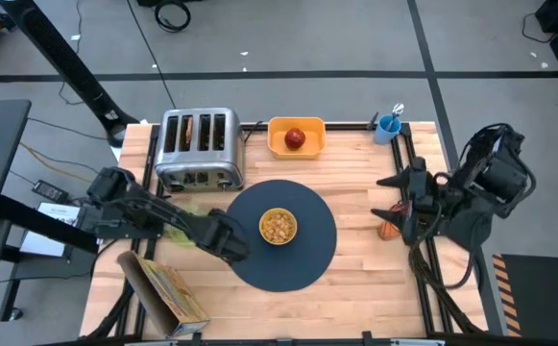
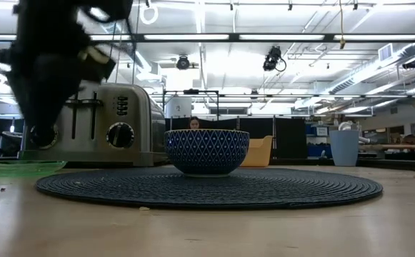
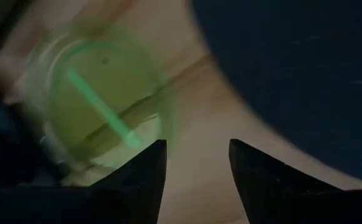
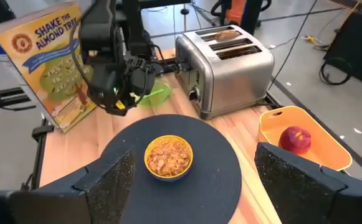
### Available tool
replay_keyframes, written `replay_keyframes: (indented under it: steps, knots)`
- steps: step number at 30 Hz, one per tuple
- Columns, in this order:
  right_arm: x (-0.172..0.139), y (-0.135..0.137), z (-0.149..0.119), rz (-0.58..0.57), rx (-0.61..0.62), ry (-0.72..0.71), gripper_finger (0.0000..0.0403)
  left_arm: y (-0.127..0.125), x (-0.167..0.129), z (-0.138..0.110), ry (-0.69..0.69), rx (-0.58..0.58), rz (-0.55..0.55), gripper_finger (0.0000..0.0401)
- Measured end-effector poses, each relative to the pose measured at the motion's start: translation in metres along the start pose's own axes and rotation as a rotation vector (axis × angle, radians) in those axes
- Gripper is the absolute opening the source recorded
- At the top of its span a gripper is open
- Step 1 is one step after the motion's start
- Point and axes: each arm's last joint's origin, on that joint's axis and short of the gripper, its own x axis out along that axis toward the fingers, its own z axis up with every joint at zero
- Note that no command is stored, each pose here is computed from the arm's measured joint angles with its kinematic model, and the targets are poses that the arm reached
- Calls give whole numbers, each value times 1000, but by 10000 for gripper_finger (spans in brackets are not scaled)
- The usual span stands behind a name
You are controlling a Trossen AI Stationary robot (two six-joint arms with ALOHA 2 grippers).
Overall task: Arrange a breakfast setting
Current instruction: Put the green plate on the blue table mat
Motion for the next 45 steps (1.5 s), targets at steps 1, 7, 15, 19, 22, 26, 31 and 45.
replay_keyframes:
  steps: [1,7,15,19,22,26,31,45]
  knots:
    - [1,3,-1,-7,-1,-3,330,1,6,-1,6,-9,29,180]
    - [7,12,-3,-30,18,-6,317,5,30,-5,20,-30,126,180]
    - [8,13,-3,-33,78,-10,310,6,36,-9,-39,-20,134,180]
    - [8,13,-3,-34,95,-11,310,6,36,-5,-73,-15,134,180]
    - [8,13,-3,-43,92,-21,310,2,37,-3,-79,16,93,180]
    - [8,13,-3,-49,91,-27,310,0,42,-4,-73,19,115,180]
    - [8,13,-3,-49,86,-27,310,-7,60,-7,-12,37,186,180]
    - [8,13,-3,-45,60,-21,307,-8,71,-8,-1,2,258,98]
